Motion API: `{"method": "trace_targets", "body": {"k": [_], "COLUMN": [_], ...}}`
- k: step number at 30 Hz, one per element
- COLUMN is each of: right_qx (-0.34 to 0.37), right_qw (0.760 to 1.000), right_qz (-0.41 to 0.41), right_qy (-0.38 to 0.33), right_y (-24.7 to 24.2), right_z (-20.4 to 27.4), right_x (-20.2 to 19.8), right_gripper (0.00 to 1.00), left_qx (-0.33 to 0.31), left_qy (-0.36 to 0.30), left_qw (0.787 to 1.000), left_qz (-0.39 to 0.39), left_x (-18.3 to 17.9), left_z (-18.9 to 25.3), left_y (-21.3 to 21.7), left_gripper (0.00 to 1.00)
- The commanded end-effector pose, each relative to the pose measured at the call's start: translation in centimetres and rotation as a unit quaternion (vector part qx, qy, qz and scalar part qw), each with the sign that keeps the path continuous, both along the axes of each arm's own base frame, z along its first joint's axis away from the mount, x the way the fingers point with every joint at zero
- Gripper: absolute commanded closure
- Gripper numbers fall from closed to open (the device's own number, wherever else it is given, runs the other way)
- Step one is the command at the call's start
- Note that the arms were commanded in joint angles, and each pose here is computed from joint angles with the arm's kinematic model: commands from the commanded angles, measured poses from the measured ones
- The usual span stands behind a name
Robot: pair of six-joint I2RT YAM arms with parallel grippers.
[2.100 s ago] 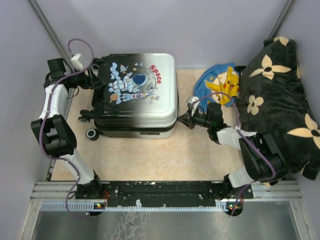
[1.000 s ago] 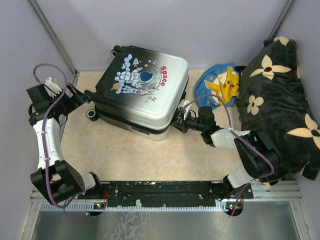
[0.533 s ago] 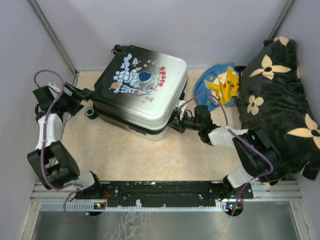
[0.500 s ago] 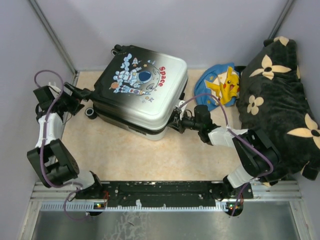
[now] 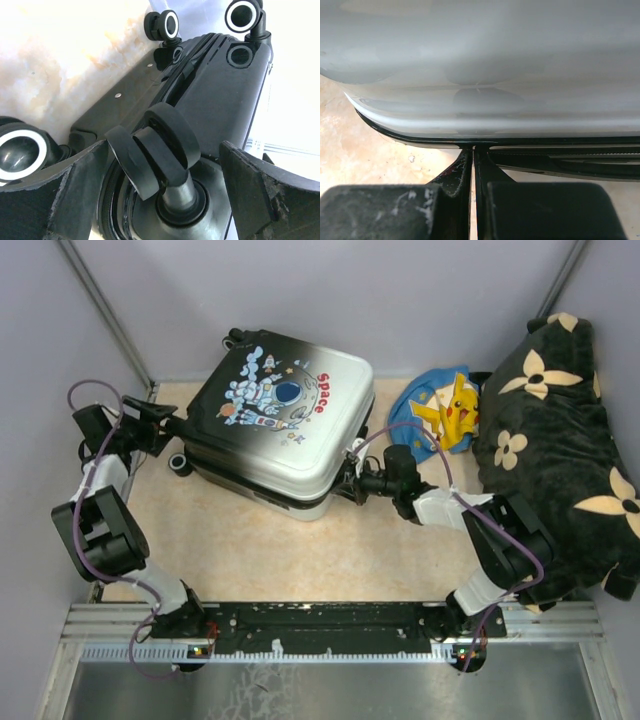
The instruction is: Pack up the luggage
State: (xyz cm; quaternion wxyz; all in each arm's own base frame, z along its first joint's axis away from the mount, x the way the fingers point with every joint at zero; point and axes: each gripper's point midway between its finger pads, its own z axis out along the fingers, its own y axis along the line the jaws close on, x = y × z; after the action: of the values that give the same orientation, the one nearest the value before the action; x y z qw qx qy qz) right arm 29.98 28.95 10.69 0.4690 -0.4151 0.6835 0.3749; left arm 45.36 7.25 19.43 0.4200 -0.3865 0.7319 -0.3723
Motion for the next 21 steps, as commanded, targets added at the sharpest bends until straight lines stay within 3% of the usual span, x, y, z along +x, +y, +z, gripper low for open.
{"method": "trace_targets", "body": {"k": [1, 9, 13, 18, 21], "right_qx": [0.014, 0.005, 0.005, -0.003, -0.008], "right_qw": [0.997, 0.997, 0.997, 0.994, 0.992], "right_qz": [-0.003, -0.006, -0.023, -0.065, -0.09], "right_qy": [-0.073, -0.074, -0.079, -0.09, -0.093], "right_y": [1.9, 1.8, 1.6, 0.4, -1.1], "right_z": [3.3, 3.3, 3.6, 3.9, 4.1], "right_x": [2.4, 2.7, 3.2, 4.7, 6.0], "right_gripper": [1.0, 1.0, 1.0, 1.0, 1.0], "left_qx": [-0.019, -0.049, -0.03, 0.011, 0.058], "left_qy": [-0.05, -0.048, -0.04, -0.023, 0.0], "left_qw": [0.999, 0.998, 0.999, 1.0, 0.998], "left_qz": [-0.001, 0.012, 0.009, -0.003, -0.023], "left_x": [2.6, 3.0, 2.3, 1.6, 1.4], "left_z": [2.6, 1.9, 1.4, 0.3, -0.6], "left_y": [-0.7, -1.4, -1.2, 0.0, 0.7], "left_gripper": [0.07, 0.34, 0.54, 0.96, 1.0]}}
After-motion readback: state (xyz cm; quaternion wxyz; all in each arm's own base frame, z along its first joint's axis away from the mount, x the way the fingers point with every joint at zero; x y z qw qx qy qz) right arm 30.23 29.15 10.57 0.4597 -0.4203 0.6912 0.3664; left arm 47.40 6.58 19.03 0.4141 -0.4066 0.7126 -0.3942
